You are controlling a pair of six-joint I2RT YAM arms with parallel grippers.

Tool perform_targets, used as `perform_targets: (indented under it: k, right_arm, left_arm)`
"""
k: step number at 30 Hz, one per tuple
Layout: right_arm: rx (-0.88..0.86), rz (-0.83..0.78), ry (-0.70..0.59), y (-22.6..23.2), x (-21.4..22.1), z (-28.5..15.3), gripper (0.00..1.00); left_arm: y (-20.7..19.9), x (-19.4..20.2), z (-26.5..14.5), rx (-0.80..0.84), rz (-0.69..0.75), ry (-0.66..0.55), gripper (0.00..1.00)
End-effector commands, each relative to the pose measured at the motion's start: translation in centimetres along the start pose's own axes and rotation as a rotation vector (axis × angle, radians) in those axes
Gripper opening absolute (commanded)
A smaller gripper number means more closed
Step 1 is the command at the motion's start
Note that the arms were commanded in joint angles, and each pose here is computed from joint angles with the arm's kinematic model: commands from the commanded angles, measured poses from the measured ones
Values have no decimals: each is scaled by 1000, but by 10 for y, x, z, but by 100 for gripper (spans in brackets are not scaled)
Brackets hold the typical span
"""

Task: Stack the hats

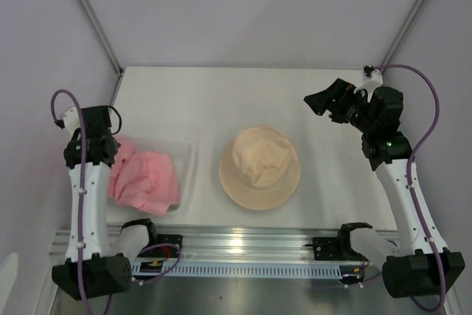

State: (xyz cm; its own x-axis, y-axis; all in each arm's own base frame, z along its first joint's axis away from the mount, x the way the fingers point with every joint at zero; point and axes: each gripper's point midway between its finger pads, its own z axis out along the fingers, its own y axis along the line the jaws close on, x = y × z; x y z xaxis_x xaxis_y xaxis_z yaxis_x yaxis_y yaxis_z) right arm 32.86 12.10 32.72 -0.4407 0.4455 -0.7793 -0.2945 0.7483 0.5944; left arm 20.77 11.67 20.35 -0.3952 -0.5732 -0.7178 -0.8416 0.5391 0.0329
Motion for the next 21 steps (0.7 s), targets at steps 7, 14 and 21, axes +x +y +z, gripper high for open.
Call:
perform_targets:
  k: [7, 14, 21]
  right_arm:
    - [-184, -12, -30, 45, -21, 3, 100]
    - [-252, -6, -22, 65, -34, 4, 100]
    - [-373, 54, -72, 87, -38, -8, 100]
  left_arm:
    - [-67, -99, -203, 868, 31, -307, 1]
    - [-95, -126, -312, 1302, -3, -448, 1]
    - [-143, -95, -381, 1740, 41, -332, 1]
